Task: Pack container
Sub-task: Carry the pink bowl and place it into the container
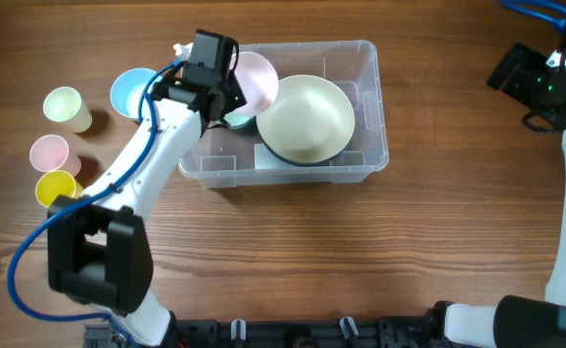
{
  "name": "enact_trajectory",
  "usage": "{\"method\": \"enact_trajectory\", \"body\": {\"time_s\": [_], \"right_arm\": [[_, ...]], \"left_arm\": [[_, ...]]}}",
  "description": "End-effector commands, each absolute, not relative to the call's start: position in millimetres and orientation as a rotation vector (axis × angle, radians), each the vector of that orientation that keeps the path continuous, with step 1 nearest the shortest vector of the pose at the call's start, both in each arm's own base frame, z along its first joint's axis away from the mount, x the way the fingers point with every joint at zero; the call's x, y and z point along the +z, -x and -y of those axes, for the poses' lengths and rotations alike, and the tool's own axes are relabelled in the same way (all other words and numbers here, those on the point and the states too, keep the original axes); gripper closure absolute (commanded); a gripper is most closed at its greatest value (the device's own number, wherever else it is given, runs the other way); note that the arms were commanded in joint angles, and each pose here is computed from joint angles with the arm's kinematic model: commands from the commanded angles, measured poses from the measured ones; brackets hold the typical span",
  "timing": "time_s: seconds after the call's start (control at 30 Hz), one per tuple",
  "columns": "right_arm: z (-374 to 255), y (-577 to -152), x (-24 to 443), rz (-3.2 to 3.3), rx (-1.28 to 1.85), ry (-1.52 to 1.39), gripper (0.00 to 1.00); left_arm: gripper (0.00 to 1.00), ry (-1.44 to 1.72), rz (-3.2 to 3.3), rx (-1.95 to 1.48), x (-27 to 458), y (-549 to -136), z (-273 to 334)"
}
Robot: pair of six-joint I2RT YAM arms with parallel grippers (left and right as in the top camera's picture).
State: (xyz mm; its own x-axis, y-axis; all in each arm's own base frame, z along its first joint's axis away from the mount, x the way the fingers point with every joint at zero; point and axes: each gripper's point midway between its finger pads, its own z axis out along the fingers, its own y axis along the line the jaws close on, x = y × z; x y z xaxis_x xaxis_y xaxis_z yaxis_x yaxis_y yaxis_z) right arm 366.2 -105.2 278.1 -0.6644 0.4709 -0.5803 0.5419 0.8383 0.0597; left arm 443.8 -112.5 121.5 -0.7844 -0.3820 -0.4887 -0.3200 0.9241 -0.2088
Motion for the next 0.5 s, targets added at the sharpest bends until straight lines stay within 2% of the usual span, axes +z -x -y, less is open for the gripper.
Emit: {"method": "enact_trajectory", "body": {"time_s": [0.0,0.17,0.27,0.4,0.47], "right_arm": [[105,-367,277,-2.416,-0.147,-0.747,0.00],[105,-367,277,-2.416,-0.147,-0.747,0.00],[105,-367,277,-2.416,-0.147,-0.747,0.00],[105,-367,277,-2.416,-0.147,-0.747,0.00],[105,-367,277,-2.416,-0.147,-0.747,0.00]], "left_arm": [[0.96,0.544,-2.497,-0.079,126,-452,99],[0.96,0.589,-2.491,-0.072,126,-452,90],[0.64,0.594,-2.491,-0.070,126,-453,88],[0.55,0.542,-2.456,-0.083,147,-455,89],[0.46,0.469,-2.416,-0.087,172,-456,89]]}}
